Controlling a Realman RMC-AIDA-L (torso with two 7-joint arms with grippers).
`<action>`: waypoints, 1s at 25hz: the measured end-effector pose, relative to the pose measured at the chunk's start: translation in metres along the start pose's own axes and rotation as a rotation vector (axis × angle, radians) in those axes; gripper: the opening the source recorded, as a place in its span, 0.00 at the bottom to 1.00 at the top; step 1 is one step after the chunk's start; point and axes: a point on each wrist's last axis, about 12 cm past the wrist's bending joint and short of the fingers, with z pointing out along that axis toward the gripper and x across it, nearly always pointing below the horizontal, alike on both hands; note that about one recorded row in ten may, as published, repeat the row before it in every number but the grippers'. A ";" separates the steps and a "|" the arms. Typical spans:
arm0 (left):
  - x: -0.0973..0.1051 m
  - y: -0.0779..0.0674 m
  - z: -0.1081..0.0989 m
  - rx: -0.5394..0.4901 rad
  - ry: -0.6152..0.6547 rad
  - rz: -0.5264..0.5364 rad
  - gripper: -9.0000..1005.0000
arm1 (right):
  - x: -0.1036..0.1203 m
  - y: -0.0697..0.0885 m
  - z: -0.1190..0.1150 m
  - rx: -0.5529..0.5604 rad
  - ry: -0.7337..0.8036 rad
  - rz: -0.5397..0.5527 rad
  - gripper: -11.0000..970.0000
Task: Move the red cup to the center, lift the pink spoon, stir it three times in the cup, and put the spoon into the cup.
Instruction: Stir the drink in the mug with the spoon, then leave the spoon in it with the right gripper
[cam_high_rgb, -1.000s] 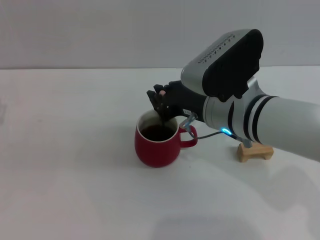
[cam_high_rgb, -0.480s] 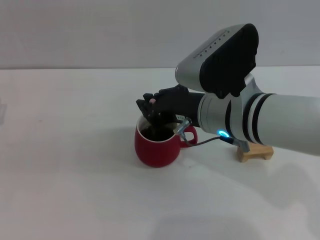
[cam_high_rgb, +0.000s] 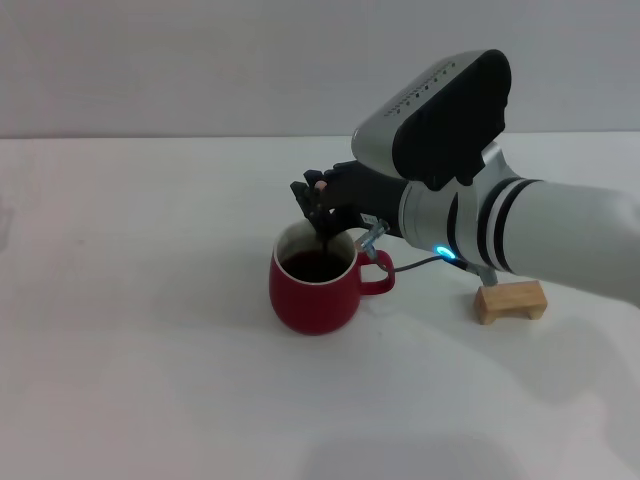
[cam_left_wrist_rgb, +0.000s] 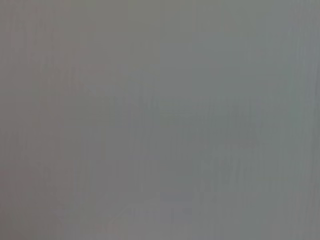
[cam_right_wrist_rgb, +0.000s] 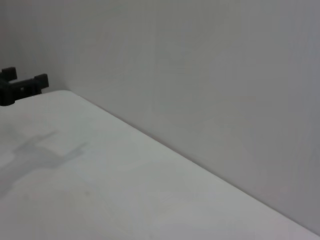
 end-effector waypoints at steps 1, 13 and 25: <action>0.000 0.000 0.000 0.000 0.000 0.000 0.84 | 0.000 0.000 0.000 0.000 0.000 0.000 0.15; -0.002 -0.002 0.002 0.004 -0.004 -0.002 0.84 | -0.018 0.019 -0.014 -0.096 0.027 -0.003 0.15; -0.003 -0.004 0.004 0.008 -0.005 -0.002 0.84 | -0.012 0.000 -0.009 -0.041 0.011 0.035 0.15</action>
